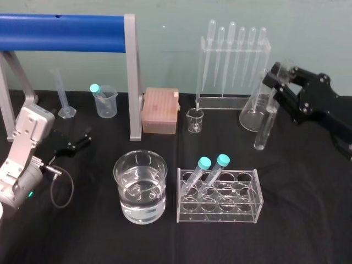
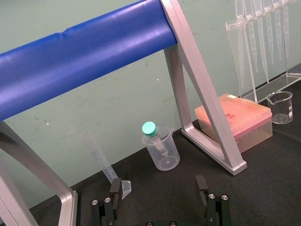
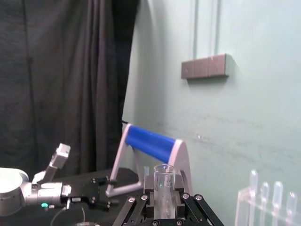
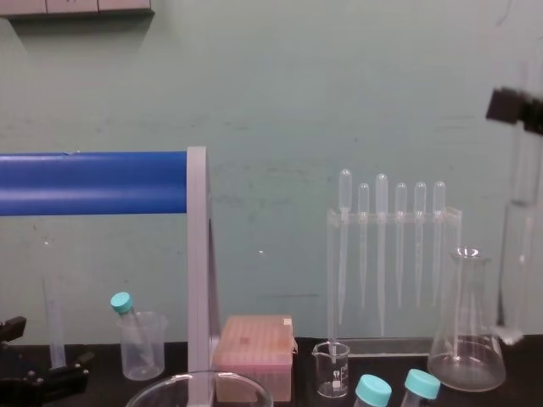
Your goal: Hold the test tube with one hand and immerse one end into the beaker, then return it to the test tube rack.
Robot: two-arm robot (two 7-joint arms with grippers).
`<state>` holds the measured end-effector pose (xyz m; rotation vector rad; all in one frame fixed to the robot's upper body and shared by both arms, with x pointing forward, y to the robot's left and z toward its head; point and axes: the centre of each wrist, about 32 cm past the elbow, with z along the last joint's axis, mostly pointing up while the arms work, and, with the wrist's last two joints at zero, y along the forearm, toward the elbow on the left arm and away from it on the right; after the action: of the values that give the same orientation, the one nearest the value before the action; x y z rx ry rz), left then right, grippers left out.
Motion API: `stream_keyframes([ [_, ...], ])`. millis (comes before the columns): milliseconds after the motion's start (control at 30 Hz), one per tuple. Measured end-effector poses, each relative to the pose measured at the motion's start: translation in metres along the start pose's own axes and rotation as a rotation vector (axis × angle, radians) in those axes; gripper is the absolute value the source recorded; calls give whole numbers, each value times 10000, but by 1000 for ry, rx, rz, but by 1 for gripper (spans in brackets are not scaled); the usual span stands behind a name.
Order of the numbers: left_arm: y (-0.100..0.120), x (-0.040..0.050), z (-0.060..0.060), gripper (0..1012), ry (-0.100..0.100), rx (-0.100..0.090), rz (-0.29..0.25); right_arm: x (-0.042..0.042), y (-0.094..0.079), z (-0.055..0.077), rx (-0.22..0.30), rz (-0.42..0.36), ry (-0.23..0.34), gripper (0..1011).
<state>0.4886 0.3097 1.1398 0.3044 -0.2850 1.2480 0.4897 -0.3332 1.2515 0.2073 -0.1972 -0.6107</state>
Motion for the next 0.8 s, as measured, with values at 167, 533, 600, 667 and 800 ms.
stream_keyframes([
  [167,0,0,0,1000,0,0,0,21,-55,-138,-32,-21,36,243],
  [533,0,0,0,1000,0,0,0,50,1,-374,-83,15,105,243],
  [600,0,0,0,1000,0,0,0,43,9,-387,-89,22,111,243],
  [667,0,0,0,1000,0,0,0,37,12,-398,-94,25,115,243],
  [800,0,0,0,1000,0,0,0,24,11,-416,-103,29,122,243],
])
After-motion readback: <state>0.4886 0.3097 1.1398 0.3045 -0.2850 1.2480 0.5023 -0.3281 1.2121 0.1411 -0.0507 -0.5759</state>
